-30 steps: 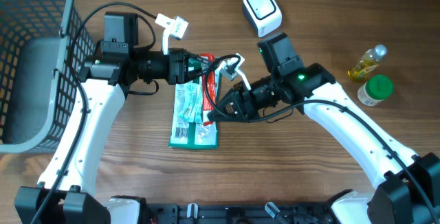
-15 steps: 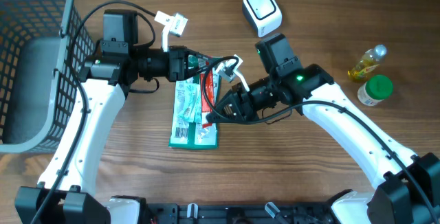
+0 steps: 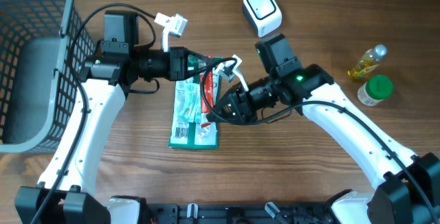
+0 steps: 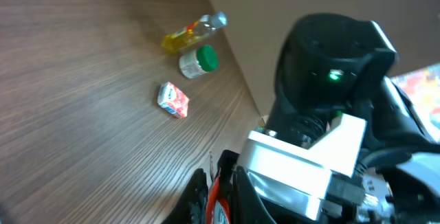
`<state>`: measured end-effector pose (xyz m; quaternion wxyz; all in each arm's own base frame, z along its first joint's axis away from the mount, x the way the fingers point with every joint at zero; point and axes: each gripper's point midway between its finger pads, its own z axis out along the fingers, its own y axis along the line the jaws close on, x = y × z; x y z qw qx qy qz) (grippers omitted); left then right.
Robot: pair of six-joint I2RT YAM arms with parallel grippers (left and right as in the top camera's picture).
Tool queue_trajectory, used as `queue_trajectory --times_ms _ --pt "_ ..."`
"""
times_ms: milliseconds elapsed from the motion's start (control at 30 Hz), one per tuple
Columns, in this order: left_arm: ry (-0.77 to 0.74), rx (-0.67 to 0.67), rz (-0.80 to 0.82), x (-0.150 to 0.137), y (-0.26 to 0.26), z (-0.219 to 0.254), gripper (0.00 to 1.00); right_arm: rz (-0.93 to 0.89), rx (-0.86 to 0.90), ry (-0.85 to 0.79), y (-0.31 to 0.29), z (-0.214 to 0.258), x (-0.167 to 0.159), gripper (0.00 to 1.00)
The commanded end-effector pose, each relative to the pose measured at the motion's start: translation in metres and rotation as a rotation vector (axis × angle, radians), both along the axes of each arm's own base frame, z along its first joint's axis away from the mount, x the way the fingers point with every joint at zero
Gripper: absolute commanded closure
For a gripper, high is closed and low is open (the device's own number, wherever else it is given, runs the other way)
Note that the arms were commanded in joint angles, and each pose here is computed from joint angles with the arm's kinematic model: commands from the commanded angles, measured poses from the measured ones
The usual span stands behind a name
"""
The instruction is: Scan the item barcode
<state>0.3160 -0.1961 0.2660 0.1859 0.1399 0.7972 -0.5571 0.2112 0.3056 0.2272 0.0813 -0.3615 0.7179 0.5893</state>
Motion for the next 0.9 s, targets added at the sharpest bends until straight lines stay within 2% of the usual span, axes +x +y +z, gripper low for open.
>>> queue_trajectory --times_ms 0,200,367,433,667,867 --pt "0.073 0.019 0.103 0.01 0.012 0.006 0.96 -0.019 -0.007 -0.07 0.0 0.002 0.006 0.7" --pt "0.141 -0.002 0.182 0.019 0.031 0.006 0.96 -0.098 -0.041 -0.078 0.003 0.0 0.024 0.54" --pt "0.216 -0.045 0.232 0.024 0.045 0.01 0.96 -0.172 -0.015 -0.071 -0.002 0.01 0.046 0.49" --pt "0.224 -0.074 0.218 0.022 0.046 0.015 0.96 -0.194 -0.009 -0.076 -0.007 0.011 0.053 0.44" --pt "0.231 -0.13 0.16 0.014 0.043 0.025 0.96 -0.192 -0.023 -0.106 -0.009 0.004 0.056 0.44" --pt "0.252 -0.144 0.163 0.015 0.042 0.028 0.96 -0.167 -0.01 -0.105 -0.007 0.003 0.052 0.55"
